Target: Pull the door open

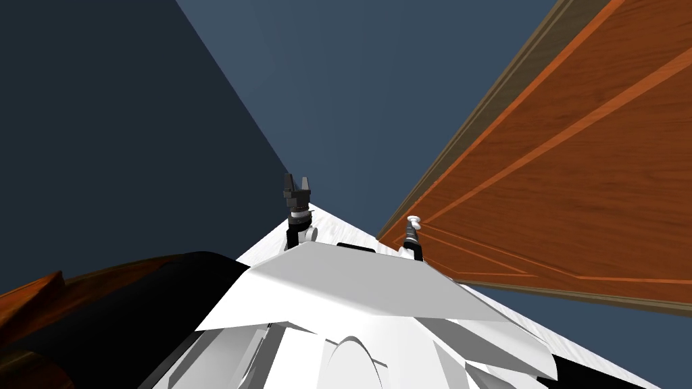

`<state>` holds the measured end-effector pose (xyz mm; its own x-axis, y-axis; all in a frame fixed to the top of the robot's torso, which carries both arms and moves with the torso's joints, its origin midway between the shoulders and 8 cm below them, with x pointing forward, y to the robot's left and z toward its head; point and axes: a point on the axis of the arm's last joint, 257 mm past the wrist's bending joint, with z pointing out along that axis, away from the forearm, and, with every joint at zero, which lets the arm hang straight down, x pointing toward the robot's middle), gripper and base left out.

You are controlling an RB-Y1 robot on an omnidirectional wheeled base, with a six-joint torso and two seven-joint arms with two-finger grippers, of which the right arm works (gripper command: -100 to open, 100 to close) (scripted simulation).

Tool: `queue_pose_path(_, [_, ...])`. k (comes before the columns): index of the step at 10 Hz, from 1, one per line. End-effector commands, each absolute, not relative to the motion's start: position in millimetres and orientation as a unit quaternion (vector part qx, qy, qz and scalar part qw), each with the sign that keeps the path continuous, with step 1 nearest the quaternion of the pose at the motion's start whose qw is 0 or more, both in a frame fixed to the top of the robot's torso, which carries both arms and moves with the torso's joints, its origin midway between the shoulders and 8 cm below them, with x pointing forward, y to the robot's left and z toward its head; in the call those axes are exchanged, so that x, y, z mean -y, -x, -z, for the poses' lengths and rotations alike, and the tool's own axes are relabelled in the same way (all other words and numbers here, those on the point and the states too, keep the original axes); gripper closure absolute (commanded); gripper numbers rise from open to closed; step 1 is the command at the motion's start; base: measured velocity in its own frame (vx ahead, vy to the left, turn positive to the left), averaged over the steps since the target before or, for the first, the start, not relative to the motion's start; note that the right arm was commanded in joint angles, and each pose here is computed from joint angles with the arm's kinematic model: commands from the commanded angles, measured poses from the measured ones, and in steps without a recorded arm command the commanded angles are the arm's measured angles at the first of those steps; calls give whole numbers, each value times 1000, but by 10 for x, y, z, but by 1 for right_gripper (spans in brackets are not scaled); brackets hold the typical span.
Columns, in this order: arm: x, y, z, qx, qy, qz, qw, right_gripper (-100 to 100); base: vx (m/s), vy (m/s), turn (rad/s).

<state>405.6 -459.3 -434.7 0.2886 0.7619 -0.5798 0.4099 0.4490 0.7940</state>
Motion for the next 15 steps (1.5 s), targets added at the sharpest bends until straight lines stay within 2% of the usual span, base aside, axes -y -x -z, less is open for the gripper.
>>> queue_pose_path(1, [4744,-3942,4356,-563,-526,-146,620,100,-37,-5,60])
queue_pose_path(15, [4743,-3980,4269,-463,-602,-258,597,100,-34,-10,46])
